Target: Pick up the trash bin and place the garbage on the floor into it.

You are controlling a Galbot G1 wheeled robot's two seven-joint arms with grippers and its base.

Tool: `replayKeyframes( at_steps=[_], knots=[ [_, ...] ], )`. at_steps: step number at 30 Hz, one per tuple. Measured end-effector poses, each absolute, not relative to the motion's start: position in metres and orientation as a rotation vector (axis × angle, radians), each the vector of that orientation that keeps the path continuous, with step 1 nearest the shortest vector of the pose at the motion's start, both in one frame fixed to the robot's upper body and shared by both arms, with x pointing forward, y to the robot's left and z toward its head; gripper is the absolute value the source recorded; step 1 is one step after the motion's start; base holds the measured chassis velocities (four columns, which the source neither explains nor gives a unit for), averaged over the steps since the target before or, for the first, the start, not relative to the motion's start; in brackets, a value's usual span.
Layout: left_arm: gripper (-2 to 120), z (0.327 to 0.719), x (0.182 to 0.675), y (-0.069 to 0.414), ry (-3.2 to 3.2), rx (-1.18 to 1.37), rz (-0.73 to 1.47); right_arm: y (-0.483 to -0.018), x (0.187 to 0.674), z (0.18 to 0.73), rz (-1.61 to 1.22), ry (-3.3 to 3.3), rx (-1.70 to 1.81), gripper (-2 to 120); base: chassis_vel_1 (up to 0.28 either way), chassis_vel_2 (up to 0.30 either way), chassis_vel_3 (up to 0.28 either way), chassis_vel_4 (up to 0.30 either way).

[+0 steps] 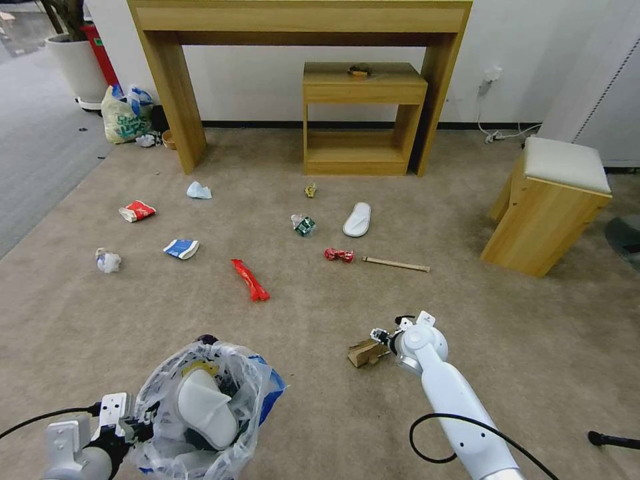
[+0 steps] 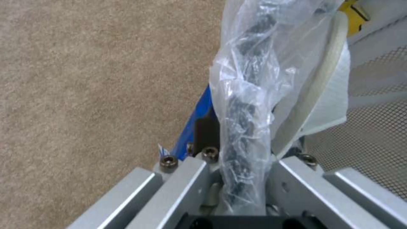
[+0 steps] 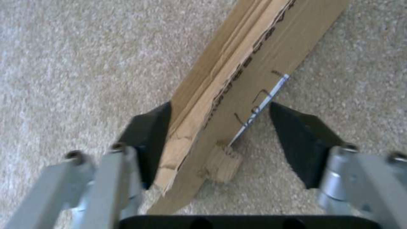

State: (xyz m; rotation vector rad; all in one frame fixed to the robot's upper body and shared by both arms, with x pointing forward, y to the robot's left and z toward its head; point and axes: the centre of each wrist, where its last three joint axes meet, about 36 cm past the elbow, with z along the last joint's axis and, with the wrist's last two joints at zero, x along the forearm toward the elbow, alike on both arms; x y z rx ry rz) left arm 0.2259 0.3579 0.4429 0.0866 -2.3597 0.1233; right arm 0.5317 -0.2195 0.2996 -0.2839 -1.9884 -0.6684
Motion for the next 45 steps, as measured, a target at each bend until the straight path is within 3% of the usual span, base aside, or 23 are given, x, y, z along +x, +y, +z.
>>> replayKeyframes(
  at_steps=[6,25,33,45],
  knots=[
    [0,0.443,0.228,0.359,-2.363,0.084,0.124,-0.221,0.537,0.296,-0.673,-1.98,-0.299,41,0.0,0.0,0.0,0.0],
    [0,0.442,0.231,0.36,-2.367,0.08,0.125,-0.228,0.538,0.284,-0.686,-1.968,-0.325,27,0.0,0.0,0.0,0.0],
    [0,0.443,0.23,0.359,-2.367,0.082,0.126,-0.23,0.534,0.28,-0.682,-1.973,-0.333,0,0.0,0.0,0.0,0.0],
    [0,0.446,0.23,0.358,-2.377,0.078,0.127,-0.233,0.521,0.299,-0.626,-2.152,-0.286,0,0.0,0.0,0.0,0.0]
  ],
)
